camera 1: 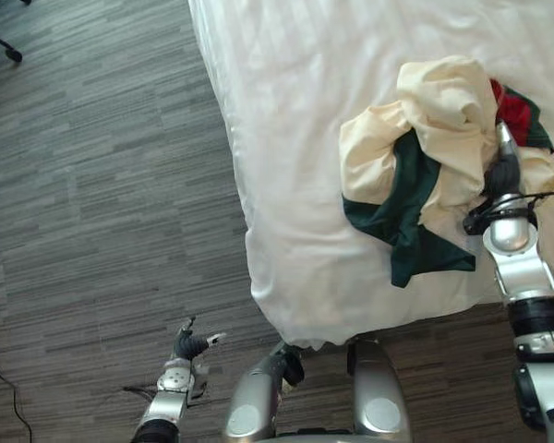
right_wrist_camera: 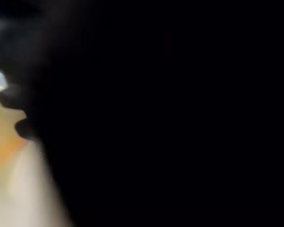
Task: Tidy the bed and pick cloth on bed and put in laundry
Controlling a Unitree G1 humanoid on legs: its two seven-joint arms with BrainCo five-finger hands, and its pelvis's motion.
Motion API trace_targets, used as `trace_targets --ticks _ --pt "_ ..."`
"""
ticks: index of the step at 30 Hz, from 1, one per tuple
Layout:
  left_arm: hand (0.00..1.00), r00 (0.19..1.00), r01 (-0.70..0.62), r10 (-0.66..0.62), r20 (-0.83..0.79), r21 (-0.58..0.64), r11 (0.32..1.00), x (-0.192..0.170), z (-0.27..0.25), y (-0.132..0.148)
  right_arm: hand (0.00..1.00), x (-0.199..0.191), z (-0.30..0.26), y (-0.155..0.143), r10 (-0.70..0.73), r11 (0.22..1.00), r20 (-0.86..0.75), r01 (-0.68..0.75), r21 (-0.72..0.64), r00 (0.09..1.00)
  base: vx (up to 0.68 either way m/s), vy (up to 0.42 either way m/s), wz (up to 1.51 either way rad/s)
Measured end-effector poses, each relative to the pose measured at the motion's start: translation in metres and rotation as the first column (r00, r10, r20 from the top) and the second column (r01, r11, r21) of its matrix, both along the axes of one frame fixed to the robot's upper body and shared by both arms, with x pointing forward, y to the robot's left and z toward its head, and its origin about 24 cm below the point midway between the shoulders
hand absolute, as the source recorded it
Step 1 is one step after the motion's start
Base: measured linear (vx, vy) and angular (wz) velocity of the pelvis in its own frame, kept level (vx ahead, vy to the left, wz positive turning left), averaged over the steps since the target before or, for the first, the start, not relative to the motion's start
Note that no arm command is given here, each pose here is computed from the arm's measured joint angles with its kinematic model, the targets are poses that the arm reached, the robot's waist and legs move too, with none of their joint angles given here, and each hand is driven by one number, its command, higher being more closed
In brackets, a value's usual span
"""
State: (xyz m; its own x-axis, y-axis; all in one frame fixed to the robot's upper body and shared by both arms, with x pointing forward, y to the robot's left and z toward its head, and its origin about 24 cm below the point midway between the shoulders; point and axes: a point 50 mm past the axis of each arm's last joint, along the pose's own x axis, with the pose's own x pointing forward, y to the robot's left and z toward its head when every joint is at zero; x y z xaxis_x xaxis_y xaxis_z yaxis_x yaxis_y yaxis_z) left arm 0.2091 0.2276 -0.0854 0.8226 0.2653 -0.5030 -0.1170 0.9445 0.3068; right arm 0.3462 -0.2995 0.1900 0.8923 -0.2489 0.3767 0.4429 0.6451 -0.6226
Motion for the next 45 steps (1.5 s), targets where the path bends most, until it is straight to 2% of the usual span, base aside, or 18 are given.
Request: trace_targets --ticks 8,11,14,17,23,27,33,36,42,45 --pt "0.00 0.999 0.046 -0.045 0.025 -0.047 0.998 0.006 0.002 -0.011 1.00 -0.002 0.002 -0.020 -0.071 0.997 -0.028 0.070 -0.020 0.997 -0.02 0.000 0.19" --pt "0.00 0.998 0.055 -0.052 0.033 -0.070 0.996 0.006 0.002 -0.019 1.00 -0.017 -0.031 -0.021 -0.076 0.993 -0.059 0.080 0.083 0.995 0.05 -0.021 0.45" --pt "0.00 0.998 0.054 -0.051 0.041 -0.087 0.995 0.006 0.004 -0.025 1.00 -0.049 -0.078 -0.007 -0.041 0.957 -0.062 0.057 0.286 0.997 0.07 -0.069 1.04" --pt "0.00 1.000 -0.024 0.023 -0.013 -0.108 0.994 -0.016 -0.006 -0.016 1.00 -0.065 -0.114 0.024 0.017 0.857 -0.044 0.008 0.515 0.999 0.07 -0.159 0.47" --pt "0.00 0.995 -0.098 0.096 -0.019 -0.217 0.971 -0.033 -0.010 -0.034 1.00 -0.106 -0.158 0.034 0.023 0.719 -0.082 0.040 0.694 0.996 0.02 -0.069 0.74" --pt "0.00 0.980 -0.199 0.196 -0.037 -0.240 0.950 -0.047 -0.013 -0.025 1.00 -0.130 -0.184 0.038 0.048 0.609 -0.142 0.084 0.788 0.989 0.09 -0.002 1.00" --pt "0.00 0.961 -0.276 0.264 -0.082 -0.245 0.929 -0.067 -0.019 -0.025 1.00 -0.159 -0.208 0.038 0.031 0.509 -0.199 0.156 0.846 0.979 0.03 0.031 1.67" --pt "0.00 0.962 -0.272 0.260 -0.080 -0.259 0.927 -0.064 -0.018 -0.030 1.00 -0.158 -0.210 0.043 0.074 0.504 -0.217 0.151 0.851 0.973 0.06 0.107 1.44" --pt "0.00 0.968 -0.243 0.250 -0.012 -0.284 0.927 -0.055 -0.006 -0.028 1.00 -0.145 -0.218 0.080 0.201 0.488 -0.248 0.123 0.864 0.948 0.09 0.257 1.08" --pt "0.00 0.972 -0.190 0.220 0.082 -0.275 0.942 -0.043 0.011 -0.024 1.00 -0.153 -0.228 0.093 0.235 0.500 -0.305 0.154 0.852 0.923 0.20 0.230 1.98"
